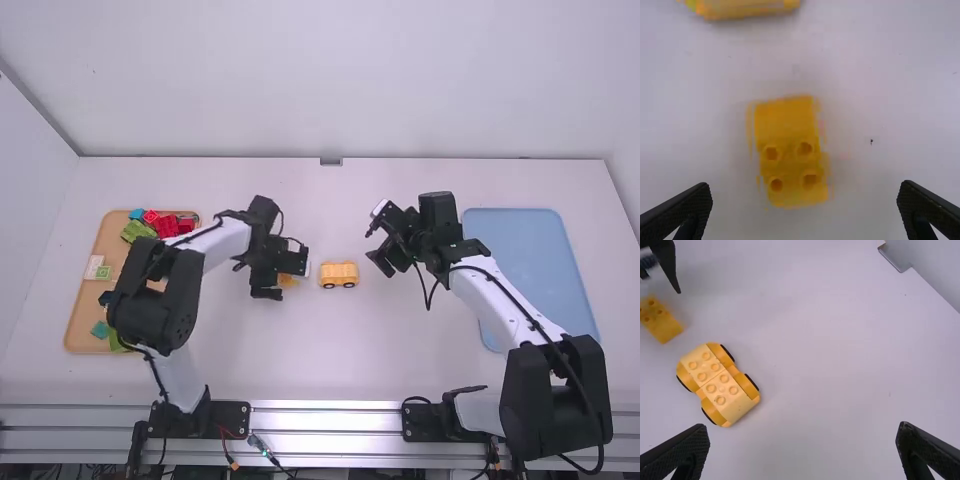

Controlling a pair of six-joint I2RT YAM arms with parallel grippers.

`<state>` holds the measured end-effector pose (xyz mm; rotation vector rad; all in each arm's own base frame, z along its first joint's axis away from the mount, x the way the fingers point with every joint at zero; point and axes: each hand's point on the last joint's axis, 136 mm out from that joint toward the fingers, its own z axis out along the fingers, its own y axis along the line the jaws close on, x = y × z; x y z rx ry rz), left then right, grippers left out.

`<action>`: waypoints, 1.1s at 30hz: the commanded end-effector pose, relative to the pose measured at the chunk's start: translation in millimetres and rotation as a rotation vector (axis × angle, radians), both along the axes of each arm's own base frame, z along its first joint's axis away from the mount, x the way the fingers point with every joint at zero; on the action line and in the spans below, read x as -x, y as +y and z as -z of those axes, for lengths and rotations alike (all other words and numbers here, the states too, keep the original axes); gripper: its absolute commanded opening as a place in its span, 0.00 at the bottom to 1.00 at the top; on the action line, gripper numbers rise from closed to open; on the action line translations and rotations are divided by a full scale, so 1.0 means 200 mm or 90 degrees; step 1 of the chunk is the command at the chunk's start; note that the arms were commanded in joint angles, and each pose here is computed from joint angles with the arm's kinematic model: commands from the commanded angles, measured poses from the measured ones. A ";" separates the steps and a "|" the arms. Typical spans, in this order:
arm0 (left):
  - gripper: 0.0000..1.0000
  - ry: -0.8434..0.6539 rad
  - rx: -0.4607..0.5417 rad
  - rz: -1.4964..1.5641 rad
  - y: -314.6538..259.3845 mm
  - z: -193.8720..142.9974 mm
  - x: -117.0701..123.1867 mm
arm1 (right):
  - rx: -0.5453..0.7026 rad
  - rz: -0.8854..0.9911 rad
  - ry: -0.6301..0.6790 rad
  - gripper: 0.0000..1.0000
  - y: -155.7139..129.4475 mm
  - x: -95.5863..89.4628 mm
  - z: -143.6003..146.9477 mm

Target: Assemble lego blocks to make yellow taxi

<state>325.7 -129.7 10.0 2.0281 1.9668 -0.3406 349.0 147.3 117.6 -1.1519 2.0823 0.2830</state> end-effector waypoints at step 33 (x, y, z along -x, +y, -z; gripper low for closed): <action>0.99 -0.013 0.390 -0.080 -0.06 0.11 0.01 | -0.261 -0.314 0.015 0.99 0.22 0.19 0.26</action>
